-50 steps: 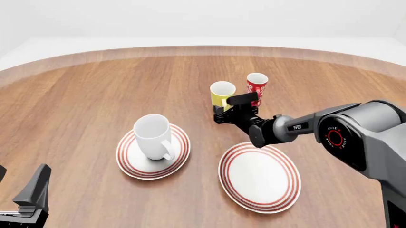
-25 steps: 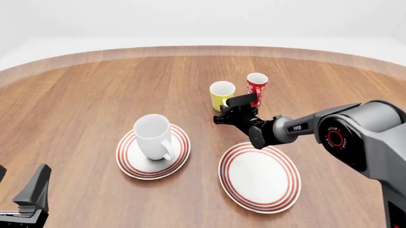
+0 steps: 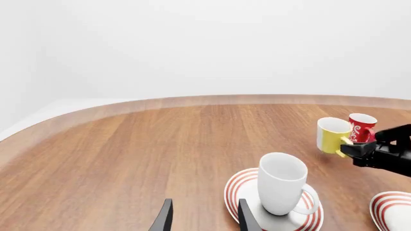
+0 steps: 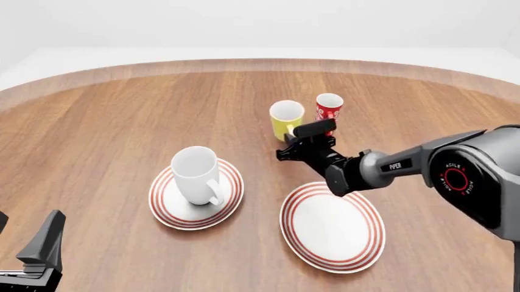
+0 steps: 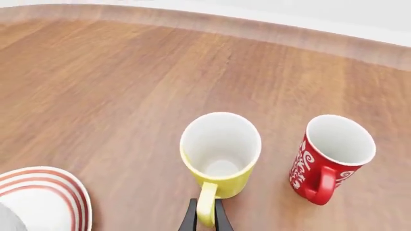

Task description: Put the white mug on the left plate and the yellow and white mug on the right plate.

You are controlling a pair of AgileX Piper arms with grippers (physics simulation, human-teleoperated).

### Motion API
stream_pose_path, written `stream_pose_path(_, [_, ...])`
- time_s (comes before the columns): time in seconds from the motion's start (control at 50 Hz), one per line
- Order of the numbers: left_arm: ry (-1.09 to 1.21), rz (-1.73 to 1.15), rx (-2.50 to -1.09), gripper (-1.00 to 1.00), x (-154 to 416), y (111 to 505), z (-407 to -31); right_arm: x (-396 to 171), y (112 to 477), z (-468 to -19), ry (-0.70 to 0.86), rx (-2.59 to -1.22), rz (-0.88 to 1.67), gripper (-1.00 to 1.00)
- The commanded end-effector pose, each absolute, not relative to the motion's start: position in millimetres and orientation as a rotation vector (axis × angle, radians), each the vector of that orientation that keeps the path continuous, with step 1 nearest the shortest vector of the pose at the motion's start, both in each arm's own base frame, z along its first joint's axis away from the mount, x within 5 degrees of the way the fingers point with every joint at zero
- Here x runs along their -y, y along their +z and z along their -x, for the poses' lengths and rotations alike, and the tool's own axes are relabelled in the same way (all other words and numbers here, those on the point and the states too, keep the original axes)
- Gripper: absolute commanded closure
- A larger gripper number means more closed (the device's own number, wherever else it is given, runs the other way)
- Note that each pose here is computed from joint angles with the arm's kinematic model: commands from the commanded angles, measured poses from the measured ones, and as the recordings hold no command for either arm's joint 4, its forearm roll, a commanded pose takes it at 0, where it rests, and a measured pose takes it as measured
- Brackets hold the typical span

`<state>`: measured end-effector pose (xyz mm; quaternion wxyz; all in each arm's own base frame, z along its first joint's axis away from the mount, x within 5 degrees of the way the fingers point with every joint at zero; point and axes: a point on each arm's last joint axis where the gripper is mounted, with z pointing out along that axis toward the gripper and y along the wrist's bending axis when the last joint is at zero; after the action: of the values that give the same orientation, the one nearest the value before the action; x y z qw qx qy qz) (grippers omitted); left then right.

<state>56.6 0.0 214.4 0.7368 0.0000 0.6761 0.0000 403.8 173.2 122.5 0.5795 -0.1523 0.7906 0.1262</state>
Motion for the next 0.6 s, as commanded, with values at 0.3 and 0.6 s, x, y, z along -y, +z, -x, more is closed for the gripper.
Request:
stream_pose_path(0.3, [0.0, 0.0, -1.485, -1.0, 0, 214, -57, -163, 148, -368, 0.31, -1.797, 0.358, 1.0])
stream_pose_path(0.6, [0.0, 0.0, -1.485, -1.0, 0, 214, -57, -155, 162, -337, 0.362, -1.774, 0.321, 1.0])
